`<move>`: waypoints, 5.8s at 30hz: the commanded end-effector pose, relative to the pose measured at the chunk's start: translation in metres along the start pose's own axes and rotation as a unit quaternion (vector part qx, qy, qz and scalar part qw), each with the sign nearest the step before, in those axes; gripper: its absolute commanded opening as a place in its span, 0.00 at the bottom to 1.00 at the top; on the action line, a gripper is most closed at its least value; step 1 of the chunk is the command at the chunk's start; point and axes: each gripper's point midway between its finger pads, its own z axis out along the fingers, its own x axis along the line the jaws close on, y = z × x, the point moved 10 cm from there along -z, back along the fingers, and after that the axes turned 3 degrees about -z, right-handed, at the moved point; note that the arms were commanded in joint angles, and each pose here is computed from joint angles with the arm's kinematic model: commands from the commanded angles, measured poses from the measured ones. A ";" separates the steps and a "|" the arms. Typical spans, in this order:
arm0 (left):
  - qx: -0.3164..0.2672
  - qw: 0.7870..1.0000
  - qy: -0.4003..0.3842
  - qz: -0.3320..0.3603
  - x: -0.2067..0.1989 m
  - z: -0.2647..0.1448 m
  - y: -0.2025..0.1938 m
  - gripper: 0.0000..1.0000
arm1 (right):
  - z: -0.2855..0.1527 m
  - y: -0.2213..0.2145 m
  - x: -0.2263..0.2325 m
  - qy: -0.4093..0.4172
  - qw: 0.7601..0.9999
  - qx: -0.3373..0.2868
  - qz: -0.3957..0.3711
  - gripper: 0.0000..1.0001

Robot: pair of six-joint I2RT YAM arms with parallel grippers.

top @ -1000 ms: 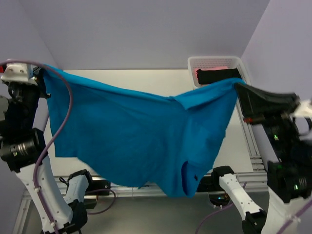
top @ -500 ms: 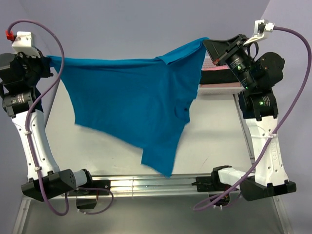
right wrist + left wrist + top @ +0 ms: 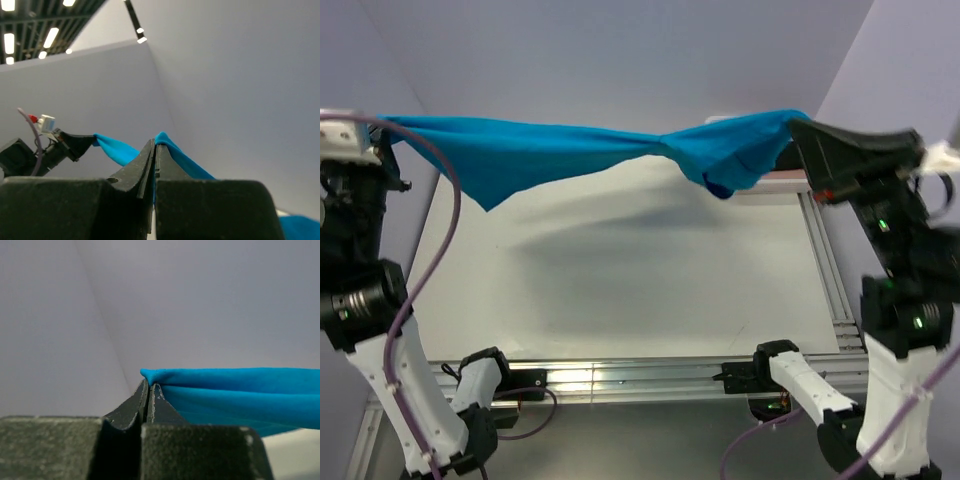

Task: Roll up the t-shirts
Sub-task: Flatten the tshirt

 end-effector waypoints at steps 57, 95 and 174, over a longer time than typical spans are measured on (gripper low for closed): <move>0.294 0.947 -0.023 -0.123 0.055 0.214 -0.376 0.00 | 0.188 -0.343 -0.338 -0.074 0.949 0.181 0.248 0.00; -0.076 0.995 0.062 0.031 -0.024 -0.100 0.004 0.00 | -0.116 -0.004 0.055 0.054 0.994 0.054 0.078 0.00; 0.394 0.916 0.032 -0.063 0.023 0.098 -0.405 0.00 | 0.111 -0.373 -0.231 -0.129 0.911 0.335 0.202 0.00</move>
